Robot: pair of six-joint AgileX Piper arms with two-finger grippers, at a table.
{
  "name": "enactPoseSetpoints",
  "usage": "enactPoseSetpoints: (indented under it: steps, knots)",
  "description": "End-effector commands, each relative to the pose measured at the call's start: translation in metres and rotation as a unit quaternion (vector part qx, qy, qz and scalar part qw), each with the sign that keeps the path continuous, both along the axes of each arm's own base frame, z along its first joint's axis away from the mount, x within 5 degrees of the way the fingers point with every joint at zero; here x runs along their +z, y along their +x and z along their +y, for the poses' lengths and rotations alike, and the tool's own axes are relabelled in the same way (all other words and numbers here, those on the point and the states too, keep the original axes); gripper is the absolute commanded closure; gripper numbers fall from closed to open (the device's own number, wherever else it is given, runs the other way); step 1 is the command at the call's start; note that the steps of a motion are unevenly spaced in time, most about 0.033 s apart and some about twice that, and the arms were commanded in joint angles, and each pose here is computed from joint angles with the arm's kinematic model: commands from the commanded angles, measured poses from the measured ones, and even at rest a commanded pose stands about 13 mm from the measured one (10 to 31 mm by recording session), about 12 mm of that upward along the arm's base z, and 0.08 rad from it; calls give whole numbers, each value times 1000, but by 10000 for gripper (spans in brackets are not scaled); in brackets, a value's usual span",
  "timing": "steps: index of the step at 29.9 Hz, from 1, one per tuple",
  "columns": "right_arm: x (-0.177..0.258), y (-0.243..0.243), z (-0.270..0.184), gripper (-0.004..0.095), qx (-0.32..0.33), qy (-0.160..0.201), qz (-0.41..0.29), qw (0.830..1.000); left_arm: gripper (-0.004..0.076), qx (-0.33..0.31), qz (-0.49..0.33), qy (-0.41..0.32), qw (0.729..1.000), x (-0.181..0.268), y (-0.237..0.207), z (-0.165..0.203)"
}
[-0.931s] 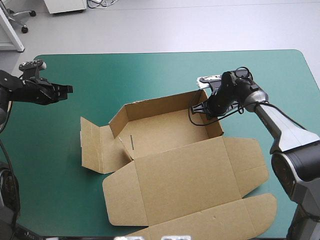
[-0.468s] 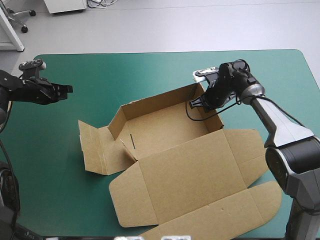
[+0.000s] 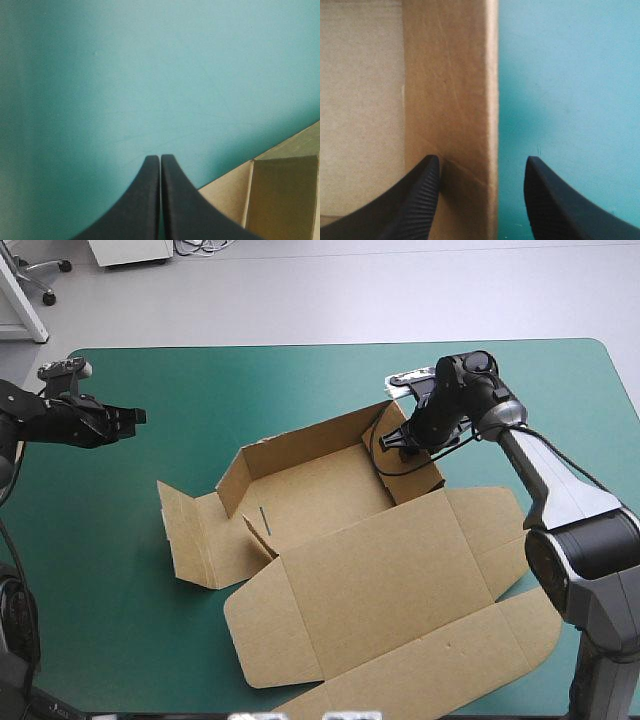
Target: Fold the box
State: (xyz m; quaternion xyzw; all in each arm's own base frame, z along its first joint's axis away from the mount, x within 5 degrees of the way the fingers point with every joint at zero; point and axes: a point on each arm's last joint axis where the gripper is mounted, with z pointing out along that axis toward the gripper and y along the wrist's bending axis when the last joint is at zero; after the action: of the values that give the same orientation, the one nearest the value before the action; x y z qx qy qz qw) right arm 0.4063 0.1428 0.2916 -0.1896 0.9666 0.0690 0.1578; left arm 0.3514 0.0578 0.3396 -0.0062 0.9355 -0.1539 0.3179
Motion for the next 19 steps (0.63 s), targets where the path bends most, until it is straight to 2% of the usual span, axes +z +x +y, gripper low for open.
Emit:
enactPoseSetpoints:
  steps: [1, 7, 12, 19]
  knots:
    - [50, -9, -4, 413, 0, 19, -63, 998, 730, 9, -52, -7, 999, 27, -5, -3]
    - [82, -14, -5, 413, -7, 34, -95, 995, 730, 5, -53, -4, 999, 27, -5, -3]
    - [102, -29, -6, 413, -3, 65, -108, 992, 730, 4, -54, -2, 999, 27, -5, -3]
    - [98, -51, -12, 413, -4, 62, -84, 995, 736, 3, -55, 1, 998, 27, -5, -3]
